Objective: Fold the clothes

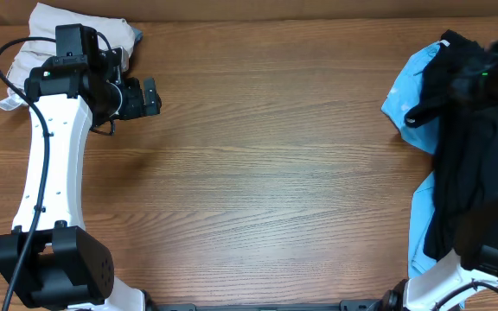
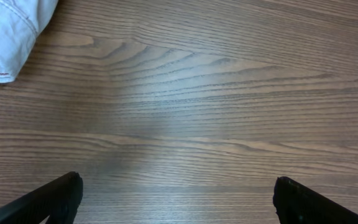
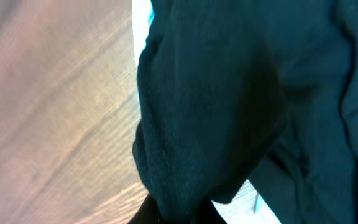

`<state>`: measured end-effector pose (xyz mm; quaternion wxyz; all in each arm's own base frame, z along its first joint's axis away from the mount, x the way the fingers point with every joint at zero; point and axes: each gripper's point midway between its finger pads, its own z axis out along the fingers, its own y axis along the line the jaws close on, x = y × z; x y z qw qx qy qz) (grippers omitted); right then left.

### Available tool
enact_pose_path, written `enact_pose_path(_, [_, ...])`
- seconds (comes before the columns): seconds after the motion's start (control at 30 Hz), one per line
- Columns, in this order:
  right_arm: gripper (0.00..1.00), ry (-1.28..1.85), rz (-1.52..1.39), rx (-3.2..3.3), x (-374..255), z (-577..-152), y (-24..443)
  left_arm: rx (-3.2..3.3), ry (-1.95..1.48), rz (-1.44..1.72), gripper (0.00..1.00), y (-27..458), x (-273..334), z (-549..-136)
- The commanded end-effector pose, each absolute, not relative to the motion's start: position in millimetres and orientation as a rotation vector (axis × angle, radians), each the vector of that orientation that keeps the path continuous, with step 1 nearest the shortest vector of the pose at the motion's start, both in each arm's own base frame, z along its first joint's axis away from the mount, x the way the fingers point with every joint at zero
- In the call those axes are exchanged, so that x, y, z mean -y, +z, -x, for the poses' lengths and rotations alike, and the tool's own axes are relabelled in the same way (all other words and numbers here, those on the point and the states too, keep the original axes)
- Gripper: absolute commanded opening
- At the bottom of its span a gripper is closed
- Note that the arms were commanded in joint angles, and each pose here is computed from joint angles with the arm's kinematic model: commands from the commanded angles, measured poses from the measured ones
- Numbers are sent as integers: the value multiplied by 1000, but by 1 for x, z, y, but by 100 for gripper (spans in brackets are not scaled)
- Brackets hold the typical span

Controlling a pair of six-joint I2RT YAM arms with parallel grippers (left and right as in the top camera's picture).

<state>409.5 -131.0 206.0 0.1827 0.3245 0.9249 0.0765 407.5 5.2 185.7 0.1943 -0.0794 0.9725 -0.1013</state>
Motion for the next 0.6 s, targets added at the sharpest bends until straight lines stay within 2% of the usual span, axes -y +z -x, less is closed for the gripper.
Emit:
enact_pose_path(0.0, [4, 352, -877, -2465, 142, -419, 255, -2719, -279, 247, 100, 188, -8, -411])
enact_pose_path(0.13, [4, 393, -876, -2390, 158, -413, 285, -2724, -280, 249, 100, 188, -7, -410])
enact_pose_path(0.33, [4, 360, -930, -2341, 182, -397, 305, -2725, -279, 248, 100, 188, -8, -410])
enact_pose_path(0.57, [4, 405, -702, -2348, 159, -396, 336, -2714, -278, 245, 100, 189, -8, -412])
